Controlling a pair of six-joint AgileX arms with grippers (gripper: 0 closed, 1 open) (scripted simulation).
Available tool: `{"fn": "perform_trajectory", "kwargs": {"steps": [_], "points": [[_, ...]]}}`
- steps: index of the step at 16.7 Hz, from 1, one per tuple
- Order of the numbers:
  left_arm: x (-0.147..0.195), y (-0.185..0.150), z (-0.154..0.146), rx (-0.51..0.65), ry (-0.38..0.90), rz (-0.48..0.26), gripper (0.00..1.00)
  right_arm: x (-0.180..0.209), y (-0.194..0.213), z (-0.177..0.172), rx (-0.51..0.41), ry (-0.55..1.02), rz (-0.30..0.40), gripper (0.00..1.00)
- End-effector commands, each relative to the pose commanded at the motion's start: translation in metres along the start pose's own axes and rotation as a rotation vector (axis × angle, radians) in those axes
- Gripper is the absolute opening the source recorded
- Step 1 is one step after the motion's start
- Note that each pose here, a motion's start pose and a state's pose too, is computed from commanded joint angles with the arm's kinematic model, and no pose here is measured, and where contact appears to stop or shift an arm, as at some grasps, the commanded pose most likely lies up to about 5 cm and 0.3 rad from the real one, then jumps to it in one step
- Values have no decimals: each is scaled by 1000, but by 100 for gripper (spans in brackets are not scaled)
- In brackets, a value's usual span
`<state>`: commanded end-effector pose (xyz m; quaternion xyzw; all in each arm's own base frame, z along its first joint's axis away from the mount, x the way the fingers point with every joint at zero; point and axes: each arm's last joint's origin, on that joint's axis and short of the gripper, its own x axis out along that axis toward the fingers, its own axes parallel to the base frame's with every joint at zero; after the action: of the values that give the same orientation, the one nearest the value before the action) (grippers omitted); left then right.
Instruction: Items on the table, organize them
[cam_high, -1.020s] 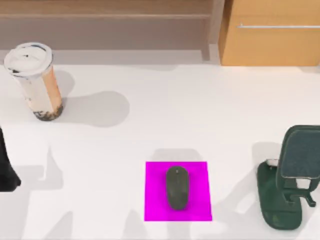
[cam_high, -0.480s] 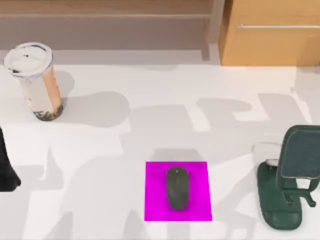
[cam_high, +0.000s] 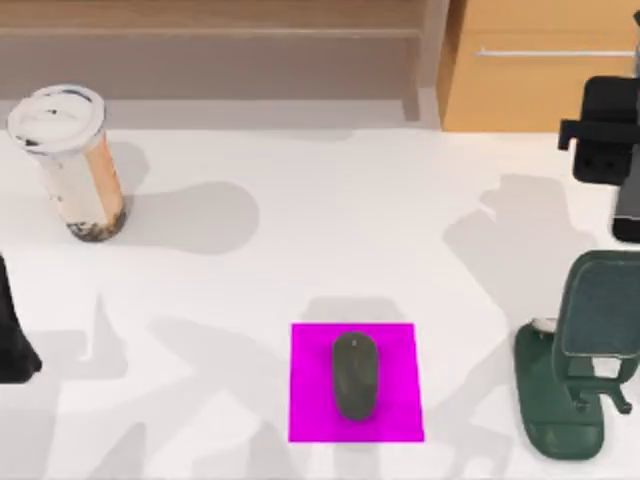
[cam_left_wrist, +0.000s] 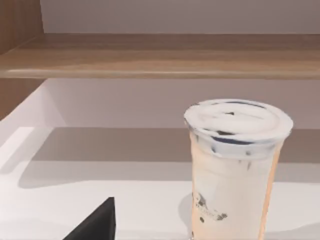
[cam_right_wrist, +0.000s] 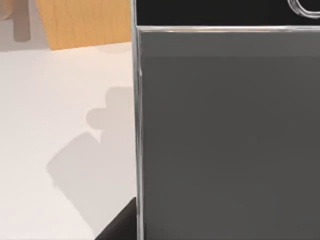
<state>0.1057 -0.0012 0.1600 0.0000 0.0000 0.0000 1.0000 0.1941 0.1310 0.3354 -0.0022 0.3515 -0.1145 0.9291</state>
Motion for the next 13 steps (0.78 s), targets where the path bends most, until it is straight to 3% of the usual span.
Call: {"fn": "perform_trajectory", "kwargs": {"steps": [6,10,13], "points": [[0,0,0,0,0,0,100,-34,-8,-100,27,-161,138,0],[0,0,0,0,0,0,100,-28,-17,-145,-21,-235,172,0],[0,0,0,0,0,0,100,-24,-20,-159,-47,-260,177,0]]}}
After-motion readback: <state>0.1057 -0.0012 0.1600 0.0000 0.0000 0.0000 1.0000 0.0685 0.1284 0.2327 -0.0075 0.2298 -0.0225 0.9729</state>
